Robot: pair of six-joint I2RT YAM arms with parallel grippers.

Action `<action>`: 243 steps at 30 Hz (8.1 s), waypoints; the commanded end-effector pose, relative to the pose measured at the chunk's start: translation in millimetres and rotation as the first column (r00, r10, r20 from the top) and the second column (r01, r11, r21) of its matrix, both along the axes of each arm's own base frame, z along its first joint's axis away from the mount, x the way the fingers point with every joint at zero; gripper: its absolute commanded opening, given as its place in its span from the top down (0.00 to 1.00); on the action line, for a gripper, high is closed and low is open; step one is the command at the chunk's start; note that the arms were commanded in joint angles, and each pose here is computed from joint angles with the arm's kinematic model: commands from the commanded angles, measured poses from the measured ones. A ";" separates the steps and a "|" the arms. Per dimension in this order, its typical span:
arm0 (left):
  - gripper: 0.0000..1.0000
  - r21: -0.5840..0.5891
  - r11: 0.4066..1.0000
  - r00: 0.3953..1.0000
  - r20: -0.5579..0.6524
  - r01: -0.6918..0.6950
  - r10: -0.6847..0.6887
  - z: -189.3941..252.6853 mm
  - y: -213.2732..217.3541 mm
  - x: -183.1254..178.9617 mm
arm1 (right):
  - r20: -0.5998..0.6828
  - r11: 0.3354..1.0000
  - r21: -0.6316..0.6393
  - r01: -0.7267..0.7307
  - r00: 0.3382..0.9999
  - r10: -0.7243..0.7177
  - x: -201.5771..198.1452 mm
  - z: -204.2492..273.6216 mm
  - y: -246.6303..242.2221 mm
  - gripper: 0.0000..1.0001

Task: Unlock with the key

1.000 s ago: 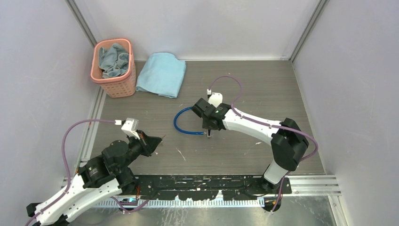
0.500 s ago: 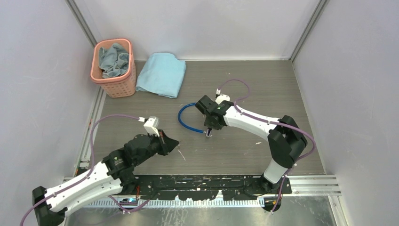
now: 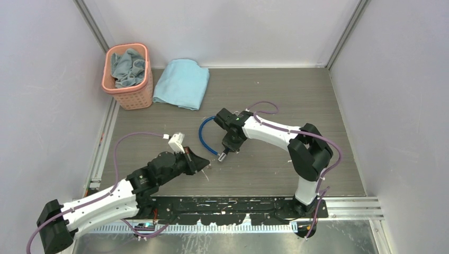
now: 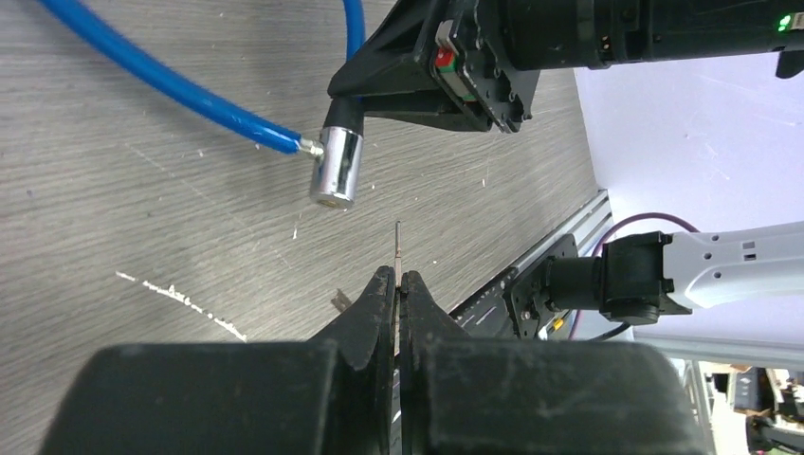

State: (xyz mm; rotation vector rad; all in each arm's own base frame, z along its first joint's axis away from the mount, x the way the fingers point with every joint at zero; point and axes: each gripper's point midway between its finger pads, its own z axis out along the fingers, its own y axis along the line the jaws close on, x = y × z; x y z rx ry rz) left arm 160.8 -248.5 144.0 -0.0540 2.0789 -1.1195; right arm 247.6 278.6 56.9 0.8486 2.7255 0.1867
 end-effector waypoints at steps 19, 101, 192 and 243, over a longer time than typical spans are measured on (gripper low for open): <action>1.00 -0.048 0.980 0.981 0.020 -0.191 0.192 1.6 67.9 -10.7 | 0.069 0.915 -0.039 -0.401 0.913 0.403 -17.0 -13.4 49.8 0.36; 1.00 0.116 0.981 0.986 0.078 -0.156 0.148 -5.9 93.9 -23.5 | 0.366 -0.304 -0.515 -0.801 -0.526 0.767 -146.2 -17.1 72.3 0.33; 1.00 0.121 0.966 0.973 0.002 0.229 -0.231 52.6 38.6 -62.0 | 0.345 0.115 -0.929 -0.351 -0.715 0.607 -123.4 114.7 79.1 0.99; 1.00 0.079 0.981 0.984 -0.038 0.175 -0.173 42.4 30.4 -52.4 | 0.338 0.170 -0.938 -0.302 -0.682 0.648 -115.3 125.6 75.4 0.99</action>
